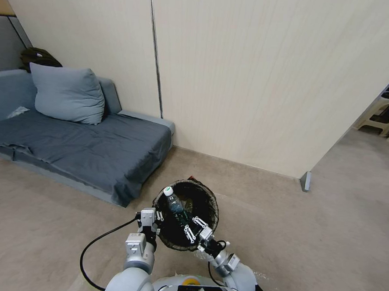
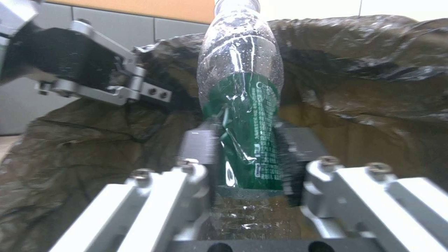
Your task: Pick up the trash bin, then pick up the garbage from the floor and place it into the trash bin.
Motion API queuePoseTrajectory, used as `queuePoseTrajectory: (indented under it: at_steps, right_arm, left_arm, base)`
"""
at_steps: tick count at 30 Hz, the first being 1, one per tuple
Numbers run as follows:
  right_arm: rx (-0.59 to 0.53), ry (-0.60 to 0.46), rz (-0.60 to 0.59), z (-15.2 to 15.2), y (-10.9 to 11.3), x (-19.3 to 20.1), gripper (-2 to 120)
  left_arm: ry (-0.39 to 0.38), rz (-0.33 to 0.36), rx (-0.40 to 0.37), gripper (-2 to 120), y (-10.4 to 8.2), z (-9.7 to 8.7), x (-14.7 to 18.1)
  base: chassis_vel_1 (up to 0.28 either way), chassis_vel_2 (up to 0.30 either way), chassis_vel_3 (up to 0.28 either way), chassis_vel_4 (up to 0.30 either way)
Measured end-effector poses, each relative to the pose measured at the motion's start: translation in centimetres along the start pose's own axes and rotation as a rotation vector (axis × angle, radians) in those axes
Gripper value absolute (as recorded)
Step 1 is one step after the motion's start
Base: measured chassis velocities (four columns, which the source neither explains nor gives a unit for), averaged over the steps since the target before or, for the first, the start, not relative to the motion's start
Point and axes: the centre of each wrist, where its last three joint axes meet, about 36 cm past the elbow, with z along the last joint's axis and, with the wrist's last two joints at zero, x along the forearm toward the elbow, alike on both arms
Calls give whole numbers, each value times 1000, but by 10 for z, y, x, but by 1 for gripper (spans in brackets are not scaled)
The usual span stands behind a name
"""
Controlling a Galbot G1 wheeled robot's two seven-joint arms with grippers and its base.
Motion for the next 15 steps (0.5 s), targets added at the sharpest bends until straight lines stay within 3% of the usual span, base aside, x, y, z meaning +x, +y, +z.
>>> queuePoseTrajectory:
  at_steps: [15]
  right_arm:
    - [32, -29, 22, -12, -8, -1, 92]
  left_arm:
    - [3, -11, 1, 0, 2, 1, -1]
  base:
    - [0, 0, 0, 0]
